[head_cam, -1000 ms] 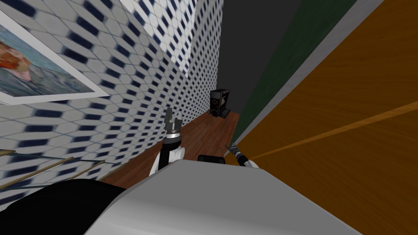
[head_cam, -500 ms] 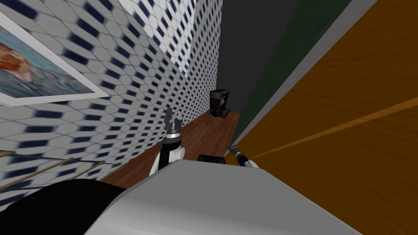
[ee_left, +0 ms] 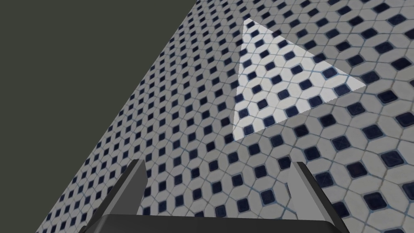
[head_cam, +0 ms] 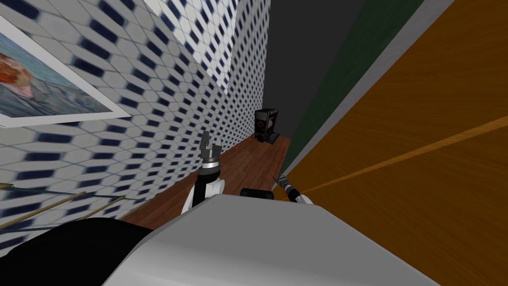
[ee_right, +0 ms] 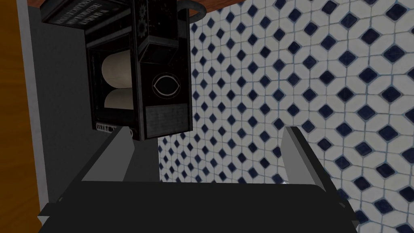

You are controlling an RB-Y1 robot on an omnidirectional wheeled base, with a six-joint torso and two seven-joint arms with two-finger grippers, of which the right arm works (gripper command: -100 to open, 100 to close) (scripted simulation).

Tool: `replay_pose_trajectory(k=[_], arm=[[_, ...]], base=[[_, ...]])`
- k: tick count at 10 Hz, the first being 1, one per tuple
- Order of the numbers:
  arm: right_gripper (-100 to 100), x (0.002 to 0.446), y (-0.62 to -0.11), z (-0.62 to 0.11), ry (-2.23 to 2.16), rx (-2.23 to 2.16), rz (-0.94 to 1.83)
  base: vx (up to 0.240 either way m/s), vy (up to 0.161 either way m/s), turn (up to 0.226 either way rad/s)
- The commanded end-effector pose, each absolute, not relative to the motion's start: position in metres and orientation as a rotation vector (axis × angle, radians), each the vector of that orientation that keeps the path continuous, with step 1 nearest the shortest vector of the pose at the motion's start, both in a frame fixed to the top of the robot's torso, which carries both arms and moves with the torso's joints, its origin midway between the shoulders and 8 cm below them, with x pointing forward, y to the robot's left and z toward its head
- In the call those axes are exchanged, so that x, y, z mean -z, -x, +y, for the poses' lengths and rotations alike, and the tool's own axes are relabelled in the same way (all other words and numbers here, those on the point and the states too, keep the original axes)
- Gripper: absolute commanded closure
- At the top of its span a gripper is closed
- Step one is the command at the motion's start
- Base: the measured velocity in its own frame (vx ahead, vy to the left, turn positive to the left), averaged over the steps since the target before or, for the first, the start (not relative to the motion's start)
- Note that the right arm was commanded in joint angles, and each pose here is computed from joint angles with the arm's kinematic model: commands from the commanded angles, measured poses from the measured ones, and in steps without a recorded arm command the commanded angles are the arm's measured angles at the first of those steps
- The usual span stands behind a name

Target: Push the door open

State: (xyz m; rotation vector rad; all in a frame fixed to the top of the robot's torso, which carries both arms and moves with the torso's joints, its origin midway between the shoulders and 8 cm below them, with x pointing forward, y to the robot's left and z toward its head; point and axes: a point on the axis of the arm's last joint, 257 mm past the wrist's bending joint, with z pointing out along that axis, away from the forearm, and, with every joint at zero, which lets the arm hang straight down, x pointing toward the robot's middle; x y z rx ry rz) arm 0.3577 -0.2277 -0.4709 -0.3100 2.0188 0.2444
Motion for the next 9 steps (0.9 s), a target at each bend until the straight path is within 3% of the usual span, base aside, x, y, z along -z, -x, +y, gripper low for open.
replay_pose_trajectory(k=[1,9], arm=[[-100,0.4710,-0.3550,-0.2307,0.345,-0.229,2.015],[-100,0.4707,-0.3537,-0.2252,0.379,-0.228,2.006]], base=[[-0.002,-0.060,-0.013],[-0.002,-0.018,-0.014]])
